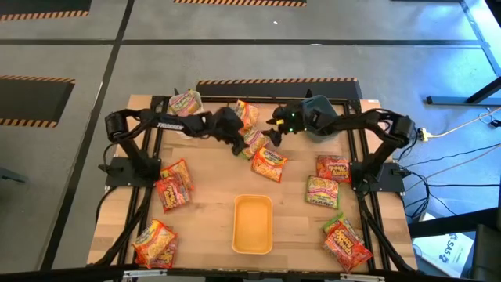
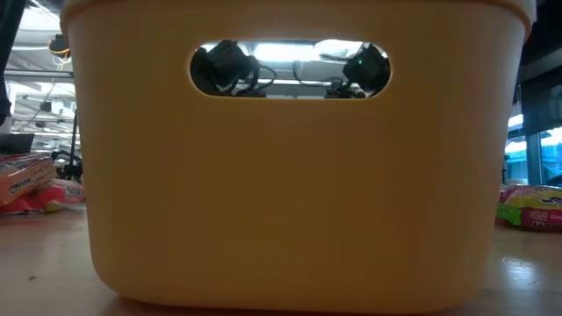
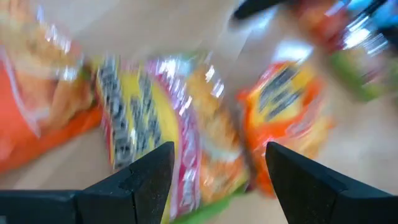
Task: Sort Maruchan noodles
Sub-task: Put the top left green noodle pack into the white bin
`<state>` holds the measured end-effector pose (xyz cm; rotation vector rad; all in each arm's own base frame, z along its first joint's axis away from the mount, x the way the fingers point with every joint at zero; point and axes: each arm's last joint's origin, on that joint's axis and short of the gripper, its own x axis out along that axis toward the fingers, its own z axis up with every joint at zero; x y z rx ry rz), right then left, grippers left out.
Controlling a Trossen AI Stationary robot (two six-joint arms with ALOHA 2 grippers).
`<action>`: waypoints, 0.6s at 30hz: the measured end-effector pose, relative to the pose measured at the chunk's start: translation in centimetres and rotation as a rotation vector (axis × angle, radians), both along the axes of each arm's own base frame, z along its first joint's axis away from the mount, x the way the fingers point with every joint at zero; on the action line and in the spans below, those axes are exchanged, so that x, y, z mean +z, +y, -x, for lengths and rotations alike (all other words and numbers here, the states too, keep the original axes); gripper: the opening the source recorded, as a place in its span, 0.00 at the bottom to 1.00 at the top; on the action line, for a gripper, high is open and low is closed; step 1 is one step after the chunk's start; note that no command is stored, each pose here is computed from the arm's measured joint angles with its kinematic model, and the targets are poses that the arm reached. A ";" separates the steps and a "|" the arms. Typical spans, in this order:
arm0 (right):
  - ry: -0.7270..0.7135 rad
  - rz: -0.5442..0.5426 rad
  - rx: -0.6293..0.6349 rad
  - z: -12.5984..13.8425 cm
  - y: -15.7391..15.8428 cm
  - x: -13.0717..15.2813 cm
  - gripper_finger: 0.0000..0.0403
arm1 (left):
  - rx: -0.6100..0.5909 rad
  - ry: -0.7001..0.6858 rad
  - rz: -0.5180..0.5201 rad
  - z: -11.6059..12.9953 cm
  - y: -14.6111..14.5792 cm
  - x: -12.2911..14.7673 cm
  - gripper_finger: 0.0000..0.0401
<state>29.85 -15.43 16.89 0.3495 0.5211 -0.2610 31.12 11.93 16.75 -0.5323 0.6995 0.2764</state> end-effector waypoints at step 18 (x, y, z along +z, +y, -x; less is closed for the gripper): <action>0.148 -0.263 0.008 -1.6 -2.0 -4.8 0.68 | 0.089 0.306 -0.263 -1.1 -5.5 -3.9 0.62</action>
